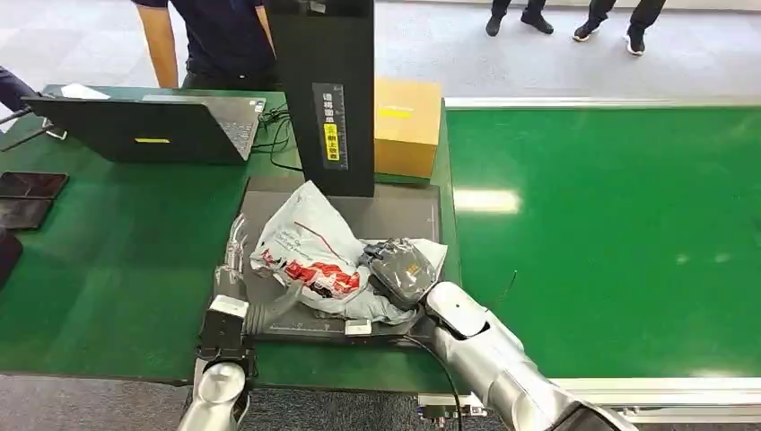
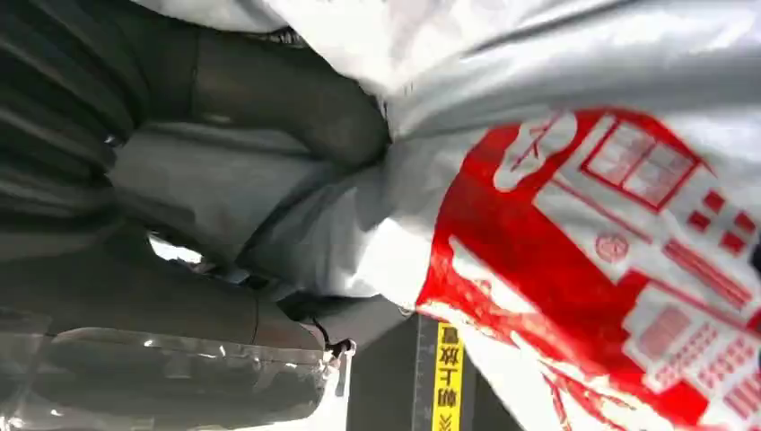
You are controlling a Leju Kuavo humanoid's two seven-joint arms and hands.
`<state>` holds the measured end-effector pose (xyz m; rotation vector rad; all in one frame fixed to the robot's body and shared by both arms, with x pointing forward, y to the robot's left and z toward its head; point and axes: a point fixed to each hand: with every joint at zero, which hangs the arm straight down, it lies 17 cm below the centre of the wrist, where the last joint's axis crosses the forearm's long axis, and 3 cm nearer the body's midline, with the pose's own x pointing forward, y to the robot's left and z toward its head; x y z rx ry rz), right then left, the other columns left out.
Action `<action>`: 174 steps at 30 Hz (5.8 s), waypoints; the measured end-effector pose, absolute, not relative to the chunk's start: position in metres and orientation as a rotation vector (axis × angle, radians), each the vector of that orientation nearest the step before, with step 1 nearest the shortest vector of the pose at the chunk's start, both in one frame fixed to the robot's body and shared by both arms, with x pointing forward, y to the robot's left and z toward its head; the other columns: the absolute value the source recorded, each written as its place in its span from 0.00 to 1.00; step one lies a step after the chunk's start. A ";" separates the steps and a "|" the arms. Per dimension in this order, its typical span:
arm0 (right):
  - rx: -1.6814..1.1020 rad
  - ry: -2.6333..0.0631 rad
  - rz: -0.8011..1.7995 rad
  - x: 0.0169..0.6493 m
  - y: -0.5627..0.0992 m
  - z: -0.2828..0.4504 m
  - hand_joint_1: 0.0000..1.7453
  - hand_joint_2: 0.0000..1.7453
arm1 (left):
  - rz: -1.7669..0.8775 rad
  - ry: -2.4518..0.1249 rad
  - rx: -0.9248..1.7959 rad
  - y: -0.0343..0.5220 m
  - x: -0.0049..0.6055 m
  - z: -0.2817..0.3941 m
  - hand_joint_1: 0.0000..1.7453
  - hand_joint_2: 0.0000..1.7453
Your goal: Moved the parcel from conveyor to table for the left to box.
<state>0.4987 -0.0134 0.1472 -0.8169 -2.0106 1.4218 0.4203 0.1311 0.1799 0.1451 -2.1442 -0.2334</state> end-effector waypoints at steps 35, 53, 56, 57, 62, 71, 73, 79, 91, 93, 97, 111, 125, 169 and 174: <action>-0.344 -2.150 0.758 0.495 -0.056 0.189 0.00 1.00 | -0.221 -2.140 0.178 0.138 0.421 0.178 0.00 1.00; -0.285 -2.251 0.310 0.456 -0.142 0.231 0.00 1.00 | -0.279 -2.132 0.250 0.146 0.419 0.173 0.00 1.00; -0.106 -2.212 0.266 0.447 -0.141 0.224 0.00 1.00 | -0.295 -2.136 0.260 0.146 0.419 0.174 0.00 1.00; -0.052 -2.204 0.261 0.443 -0.140 0.223 0.00 1.00 | -0.303 -2.136 0.265 0.146 0.419 0.174 0.00 1.00; -0.028 -2.202 0.252 0.431 -0.148 0.223 0.00 1.00 | -0.354 -2.135 0.288 0.144 0.421 0.175 0.00 1.00; -0.098 -2.201 0.241 0.423 -0.163 0.221 0.00 1.00 | -0.618 -2.142 0.333 0.115 0.428 0.183 0.00 1.00; -0.103 -2.199 0.236 0.423 -0.165 0.221 0.00 1.00 | -0.698 -2.132 0.344 0.106 0.432 0.183 0.00 1.00; -0.111 -2.198 0.226 0.424 -0.169 0.221 0.00 1.00 | -0.900 -2.112 0.358 0.083 0.440 0.179 0.00 1.00; -0.087 -2.198 0.218 0.425 -0.170 0.221 0.00 1.00 | -1.253 -1.848 0.362 0.065 0.481 0.129 0.00 1.00; -0.088 -2.199 0.214 0.425 -0.171 0.221 0.00 1.00 | -1.306 -1.792 0.356 0.065 0.488 0.118 0.00 1.00; -0.091 -2.199 0.210 0.425 -0.173 0.220 0.00 1.00 | -1.405 -1.667 0.349 0.070 0.504 0.097 0.00 1.00; -0.112 -2.191 0.214 0.424 -0.176 0.220 0.00 1.00 | -1.496 -1.444 0.351 0.097 0.531 0.066 1.00 1.00; -0.122 -2.177 0.208 0.421 -0.178 0.215 0.00 1.00 | -1.449 -1.544 0.292 0.094 0.533 0.084 1.00 1.00; -0.196 -2.167 0.208 0.411 -0.183 0.212 0.00 1.00 | -0.434 -2.242 0.585 0.218 0.490 0.280 1.00 1.00; -0.198 -2.167 0.201 0.411 -0.183 0.213 0.00 1.00 | -0.325 -2.163 0.876 0.274 0.492 0.281 1.00 1.00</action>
